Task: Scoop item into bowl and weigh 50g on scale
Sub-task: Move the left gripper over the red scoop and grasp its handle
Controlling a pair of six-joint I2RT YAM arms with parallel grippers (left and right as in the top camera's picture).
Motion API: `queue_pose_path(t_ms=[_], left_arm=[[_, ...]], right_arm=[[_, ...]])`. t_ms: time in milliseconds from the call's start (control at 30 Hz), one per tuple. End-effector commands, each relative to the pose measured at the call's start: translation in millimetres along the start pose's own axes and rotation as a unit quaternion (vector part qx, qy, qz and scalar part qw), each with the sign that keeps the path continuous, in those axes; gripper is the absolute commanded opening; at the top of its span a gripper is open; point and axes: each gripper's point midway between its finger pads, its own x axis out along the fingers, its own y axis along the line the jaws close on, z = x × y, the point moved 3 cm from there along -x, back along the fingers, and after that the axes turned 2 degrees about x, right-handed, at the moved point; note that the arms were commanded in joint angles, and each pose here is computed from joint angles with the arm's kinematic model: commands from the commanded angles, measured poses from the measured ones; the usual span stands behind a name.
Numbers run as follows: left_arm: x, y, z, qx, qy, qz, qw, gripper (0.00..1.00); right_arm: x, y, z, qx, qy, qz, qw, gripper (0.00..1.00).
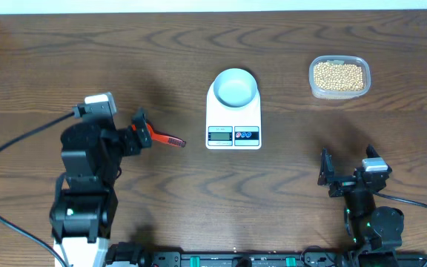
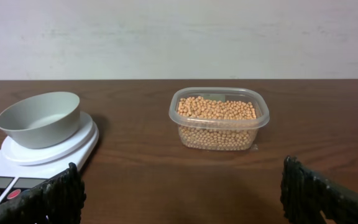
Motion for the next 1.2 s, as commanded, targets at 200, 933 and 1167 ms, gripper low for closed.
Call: queue_pose_path(t_ms=[200, 933, 1167], left_arm=[[14, -2, 14, -0.025, 0.073, 0.012, 0.997, 0.98], [71, -18, -44, -0.056, 0.224, -0.039, 0.972, 0.98], [90, 10, -68, -0.156, 0.257, 0.089, 0.95, 0.98]], right_arm=[[0, 2, -1, -0.006, 0.001, 0.004, 1.0, 0.99], [0, 2, -1, -0.006, 0.001, 0.004, 1.0, 0.99], [0, 2, -1, -0.006, 0.001, 0.004, 1.0, 0.99]])
